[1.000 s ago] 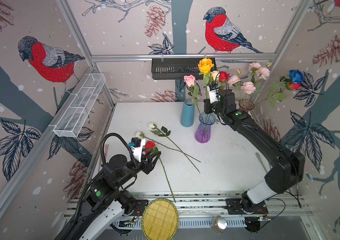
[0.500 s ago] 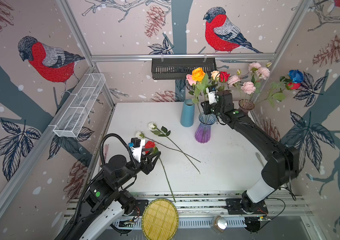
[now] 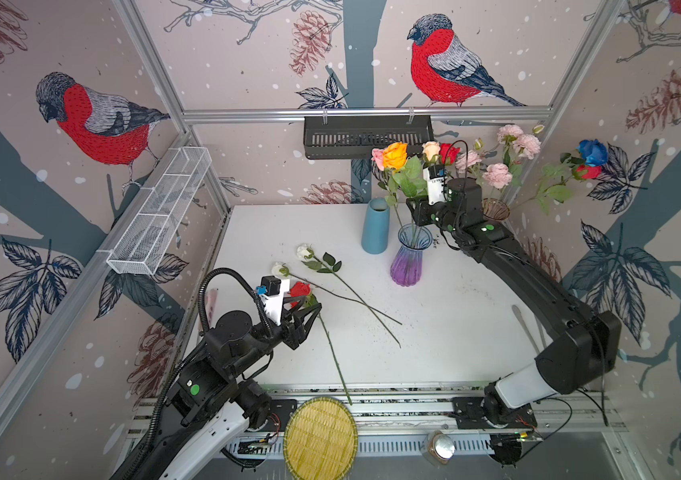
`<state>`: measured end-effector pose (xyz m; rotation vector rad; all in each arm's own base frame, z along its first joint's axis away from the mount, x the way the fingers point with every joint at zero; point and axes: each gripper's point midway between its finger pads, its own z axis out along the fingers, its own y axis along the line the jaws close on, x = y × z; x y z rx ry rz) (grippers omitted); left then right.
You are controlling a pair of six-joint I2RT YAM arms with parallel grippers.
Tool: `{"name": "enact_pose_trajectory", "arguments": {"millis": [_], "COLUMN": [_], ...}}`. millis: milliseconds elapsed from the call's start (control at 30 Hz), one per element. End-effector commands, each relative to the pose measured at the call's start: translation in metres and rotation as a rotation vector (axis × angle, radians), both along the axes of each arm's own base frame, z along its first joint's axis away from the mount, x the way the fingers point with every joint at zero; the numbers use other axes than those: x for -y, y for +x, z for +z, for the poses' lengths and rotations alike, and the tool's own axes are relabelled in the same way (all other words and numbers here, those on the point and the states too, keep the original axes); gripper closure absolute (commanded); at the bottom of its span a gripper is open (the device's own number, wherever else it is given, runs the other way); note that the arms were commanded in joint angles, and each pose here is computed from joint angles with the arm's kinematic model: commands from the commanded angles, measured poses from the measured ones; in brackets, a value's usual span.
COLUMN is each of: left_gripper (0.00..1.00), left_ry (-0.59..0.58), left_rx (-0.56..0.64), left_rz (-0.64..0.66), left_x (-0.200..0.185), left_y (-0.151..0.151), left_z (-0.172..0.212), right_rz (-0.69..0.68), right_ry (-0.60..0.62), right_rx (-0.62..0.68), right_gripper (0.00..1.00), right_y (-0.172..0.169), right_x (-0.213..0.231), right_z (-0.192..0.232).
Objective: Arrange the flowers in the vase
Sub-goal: 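Carry the yellow rose above the purple-blue vase with the right gripper, then lower the yellow rose stem into the purple-blue vase with the right gripper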
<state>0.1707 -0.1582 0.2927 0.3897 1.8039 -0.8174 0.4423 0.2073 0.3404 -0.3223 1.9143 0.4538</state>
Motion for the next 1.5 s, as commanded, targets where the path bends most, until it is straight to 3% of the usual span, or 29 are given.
{"name": "enact_pose_trajectory", "arguments": {"millis": [0,233,533,800,833,933,967,1467], "left_gripper": [0.47,0.47,0.47,0.47,0.47,0.47,0.47,0.47], "left_ry": [-0.002,-0.008,-0.005,-0.005,-0.004,-0.004,-0.005,-0.009], "left_rx": [0.023,0.025,0.022,0.020,0.020,0.023,0.023,0.028], "left_rz": [-0.012,-0.011,-0.008,-0.010,-0.010,-0.012,-0.012,-0.007], "left_x": [0.001,0.000,0.001,0.001,0.001,0.001,0.001,0.000], "left_y": [-0.001,-0.002,-0.001,-0.001,-0.001,-0.001,-0.001,-0.002], "left_z": [0.004,0.005,0.003,0.003,0.003,0.003,0.004,0.005], "right_rz": [-0.046,-0.053,-0.040,0.003,0.014,0.056,0.067,0.268], "right_ry": [0.010,0.015,0.037,0.091,0.096,0.129,0.143,0.285], "right_rx": [-0.001,0.002,-0.001,0.053,0.060,0.043,0.030,-0.089], "right_gripper": [0.62,0.68,0.96,0.97,0.97,0.60,0.57,0.57], "right_y": [0.001,0.003,-0.002,-0.023,-0.024,-0.024,-0.021,-0.009], "right_x": [0.011,0.014,0.013,0.014,0.014,0.014,0.015,-0.012], "right_z": [0.002,0.007,0.008,0.023,0.024,0.021,0.019,0.000]}}
